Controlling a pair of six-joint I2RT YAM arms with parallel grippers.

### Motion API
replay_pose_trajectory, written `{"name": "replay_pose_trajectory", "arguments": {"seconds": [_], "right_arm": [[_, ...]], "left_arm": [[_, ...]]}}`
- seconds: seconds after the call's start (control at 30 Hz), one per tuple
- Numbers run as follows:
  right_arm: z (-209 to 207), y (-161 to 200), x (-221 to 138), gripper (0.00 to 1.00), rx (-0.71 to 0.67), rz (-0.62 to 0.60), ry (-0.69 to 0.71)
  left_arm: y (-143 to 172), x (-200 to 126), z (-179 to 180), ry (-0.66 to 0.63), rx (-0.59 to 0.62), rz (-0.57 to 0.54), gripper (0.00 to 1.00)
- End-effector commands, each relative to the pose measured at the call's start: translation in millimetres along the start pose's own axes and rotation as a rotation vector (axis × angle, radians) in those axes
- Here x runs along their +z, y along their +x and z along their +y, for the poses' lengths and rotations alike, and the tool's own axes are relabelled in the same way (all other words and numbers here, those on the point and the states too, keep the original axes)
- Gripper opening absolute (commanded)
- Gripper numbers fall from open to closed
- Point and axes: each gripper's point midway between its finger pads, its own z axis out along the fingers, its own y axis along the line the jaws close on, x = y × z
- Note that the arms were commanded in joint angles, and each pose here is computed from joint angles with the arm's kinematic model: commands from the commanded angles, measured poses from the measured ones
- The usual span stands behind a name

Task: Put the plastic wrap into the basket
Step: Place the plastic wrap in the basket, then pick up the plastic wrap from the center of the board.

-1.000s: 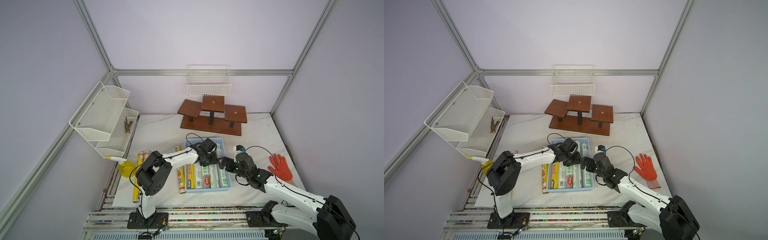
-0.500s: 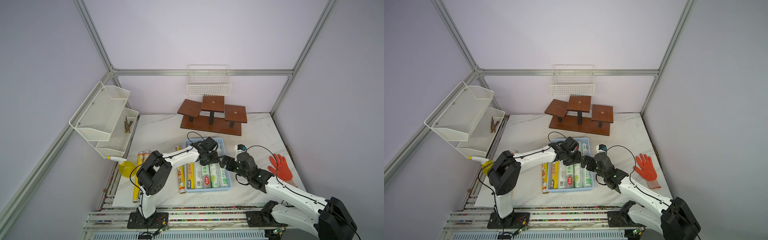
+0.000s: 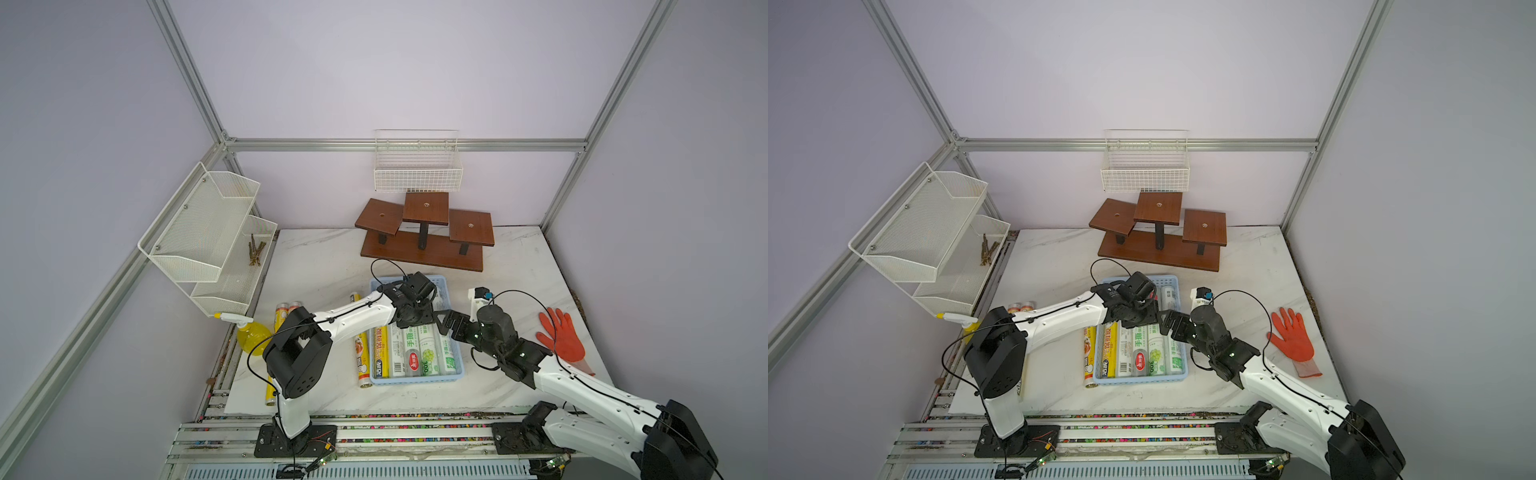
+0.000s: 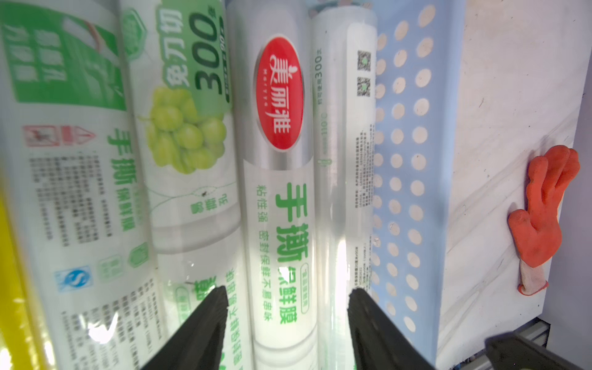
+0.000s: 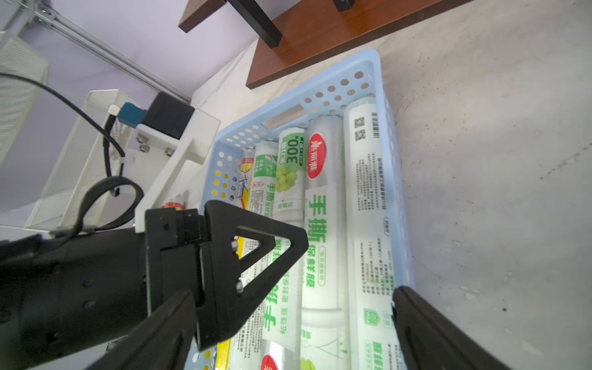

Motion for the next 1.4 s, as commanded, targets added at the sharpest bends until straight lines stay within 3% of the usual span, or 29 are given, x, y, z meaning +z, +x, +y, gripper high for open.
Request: {"name": "replay_pose_trajectory", "arguments": {"seconds": [0.0,0.33,0.53,0.77,0.93,1.1,1.37], "right_arm": [[8,9,0,0.99,-0.029,0.044,-0.044],[62,11,3,0.99,-0.052,0.1,-0.273],[101,29,17,0.99,-0.172,0.153,-0.292],[121,59,42,0.99,-0.275,0.204,-0.22],[119,73,58,0.99,-0.374,0.23,-0.088],[111,90,75,0.98,-0.466,0.284,0.051],[112,105,80,0.99,-0.429,0.322,0.019]], "left_arm": [[-19,-50,-25,0.099,0.065,-0.135,0.64],[-38,-118,39,0.0,0.074,-0.433,0.6],[-35,-137,100,-0.109,0.022,-0.498,0.61],[-22,-129,155,-0.127,-0.054,-0.416,0.66],[-10,-103,169,-0.071,-0.069,-0.302,0.71],[-4,-81,185,-0.102,-0.103,-0.2,0.74],[-2,-55,193,-0.175,-0.095,-0.075,0.75]]}}
